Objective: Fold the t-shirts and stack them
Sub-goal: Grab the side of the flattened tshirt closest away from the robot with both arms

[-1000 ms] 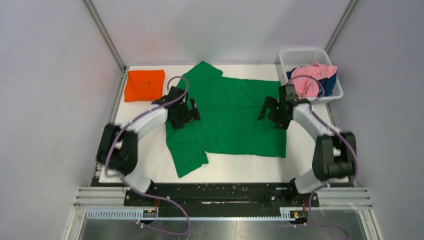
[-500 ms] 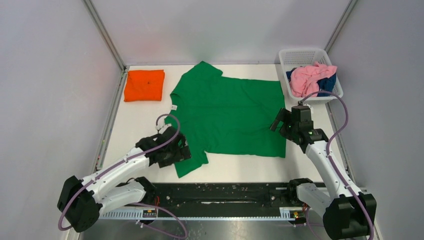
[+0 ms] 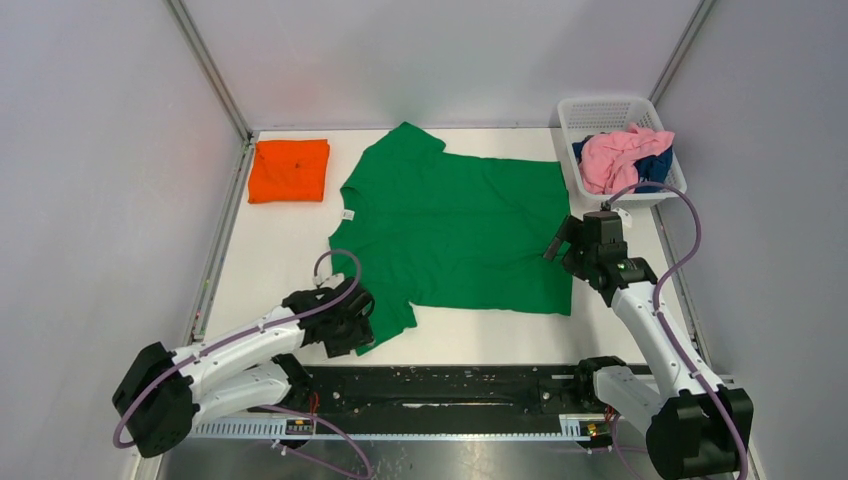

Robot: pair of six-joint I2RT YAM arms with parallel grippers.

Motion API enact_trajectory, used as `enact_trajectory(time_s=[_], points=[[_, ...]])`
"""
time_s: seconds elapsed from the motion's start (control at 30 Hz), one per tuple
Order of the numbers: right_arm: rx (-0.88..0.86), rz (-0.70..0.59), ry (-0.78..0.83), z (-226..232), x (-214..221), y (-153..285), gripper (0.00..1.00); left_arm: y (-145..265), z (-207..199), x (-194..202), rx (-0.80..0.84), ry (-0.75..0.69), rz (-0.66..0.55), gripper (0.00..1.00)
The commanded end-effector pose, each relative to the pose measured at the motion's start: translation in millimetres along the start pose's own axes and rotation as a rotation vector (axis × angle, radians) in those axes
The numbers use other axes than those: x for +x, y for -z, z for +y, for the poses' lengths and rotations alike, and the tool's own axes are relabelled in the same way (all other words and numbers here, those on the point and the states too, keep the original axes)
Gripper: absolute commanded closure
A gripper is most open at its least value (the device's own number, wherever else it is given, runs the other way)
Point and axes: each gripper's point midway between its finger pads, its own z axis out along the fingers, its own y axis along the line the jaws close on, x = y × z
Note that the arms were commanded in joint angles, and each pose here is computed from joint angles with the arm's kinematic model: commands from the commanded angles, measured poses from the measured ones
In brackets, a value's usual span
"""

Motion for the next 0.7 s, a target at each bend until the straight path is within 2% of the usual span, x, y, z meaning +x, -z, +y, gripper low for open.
enact_trajectory(time_s=[0.0, 0.23, 0.27, 0.33, 0.37, 0.53, 0.67], points=[[0.04, -0.054, -0.024, -7, -10, 4, 0.01, -5, -18, -2, 0.045, -0.005, 0.008, 0.48], [0.068, -0.054, -0.036, -12, -9, 4, 0.0, -16, -16, -2, 0.002, -0.036, 0.017, 0.69], [0.072, -0.051, -0.041, -13, -8, 4, 0.0, -17, -17, -1, 0.003, -0.044, 0.019, 0.74], [0.084, -0.045, -0.058, -15, -6, 4, 0.01, -19, -16, 0, -0.002, -0.057, 0.024, 0.95], [0.09, -0.039, -0.07, -17, -3, 4, 0.0, -19, -15, 1, -0.001, -0.062, 0.03, 1.0], [0.118, 0.023, -0.182, -28, 28, -1, 0.01, -14, -10, 13, 0.029, -0.086, 0.071, 1.0], [0.097, 0.112, -0.201, -34, 63, -5, 0.04, -9, 0, 23, 0.032, -0.081, 0.1, 1.0]])
